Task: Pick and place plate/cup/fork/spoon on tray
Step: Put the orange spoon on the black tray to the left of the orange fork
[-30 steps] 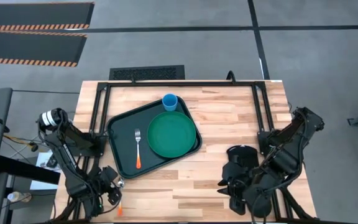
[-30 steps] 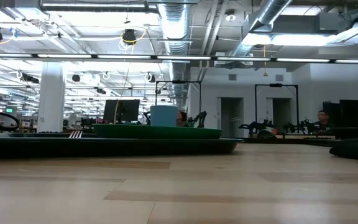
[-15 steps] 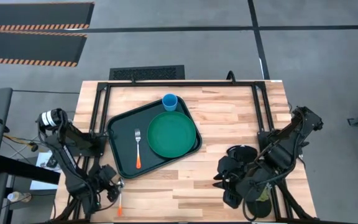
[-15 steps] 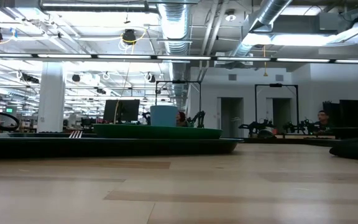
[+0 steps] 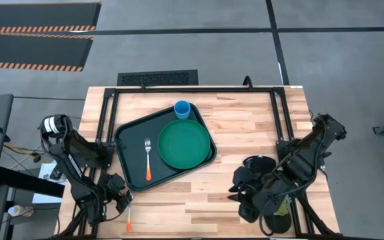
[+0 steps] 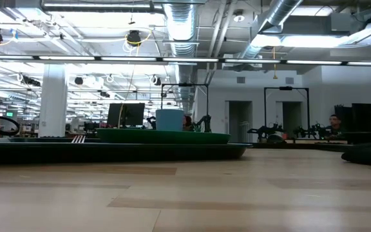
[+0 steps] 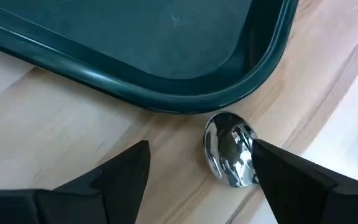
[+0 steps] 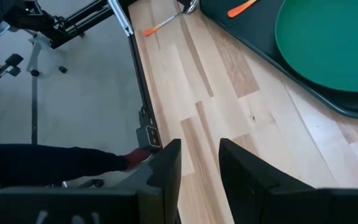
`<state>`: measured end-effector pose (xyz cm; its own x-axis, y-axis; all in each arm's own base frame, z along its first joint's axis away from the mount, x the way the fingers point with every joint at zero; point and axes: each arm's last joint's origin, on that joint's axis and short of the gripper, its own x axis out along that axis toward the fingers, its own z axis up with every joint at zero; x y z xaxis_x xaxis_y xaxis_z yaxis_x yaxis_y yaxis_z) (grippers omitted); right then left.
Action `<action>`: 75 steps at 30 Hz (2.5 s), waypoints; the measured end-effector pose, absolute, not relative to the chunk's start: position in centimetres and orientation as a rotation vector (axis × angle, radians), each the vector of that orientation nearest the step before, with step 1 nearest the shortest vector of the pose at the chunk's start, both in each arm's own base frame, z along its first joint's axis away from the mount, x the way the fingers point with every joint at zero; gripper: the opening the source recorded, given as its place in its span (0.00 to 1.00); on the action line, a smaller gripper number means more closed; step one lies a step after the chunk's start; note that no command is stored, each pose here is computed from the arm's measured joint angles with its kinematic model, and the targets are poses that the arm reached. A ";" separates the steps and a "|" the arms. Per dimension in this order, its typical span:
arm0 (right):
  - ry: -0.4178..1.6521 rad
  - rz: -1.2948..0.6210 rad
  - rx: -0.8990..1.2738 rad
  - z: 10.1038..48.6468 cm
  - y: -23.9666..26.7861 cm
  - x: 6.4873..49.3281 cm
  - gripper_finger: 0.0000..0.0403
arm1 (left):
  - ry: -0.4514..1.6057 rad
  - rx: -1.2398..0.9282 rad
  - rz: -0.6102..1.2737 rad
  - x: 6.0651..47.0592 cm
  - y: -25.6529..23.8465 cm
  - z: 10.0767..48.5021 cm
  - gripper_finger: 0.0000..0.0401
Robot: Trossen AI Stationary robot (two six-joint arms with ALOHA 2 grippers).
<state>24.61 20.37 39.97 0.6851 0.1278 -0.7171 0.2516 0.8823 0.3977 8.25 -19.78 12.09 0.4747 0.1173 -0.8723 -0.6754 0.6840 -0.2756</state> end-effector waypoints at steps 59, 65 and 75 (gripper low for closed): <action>0.726 0.037 0.278 42.7 19.0 21.5 0.33 | 0.743 -1.082 0.407 16.4 -22.3 22.0 0.00; 0.583 -0.006 0.262 45.7 15.2 19.2 0.33 | 0.590 -0.983 0.458 16.8 -16.3 26.5 0.00; 0.493 -0.134 0.208 47.2 12.0 17.0 0.33 | 0.521 -0.900 0.678 12.6 -6.8 28.2 0.00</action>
<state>16.99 12.02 47.17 0.8728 -0.0775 -0.4819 0.1775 0.9701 0.1654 12.59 -6.78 28.24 0.6791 0.3112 -0.6649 -0.7227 0.4425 -0.5310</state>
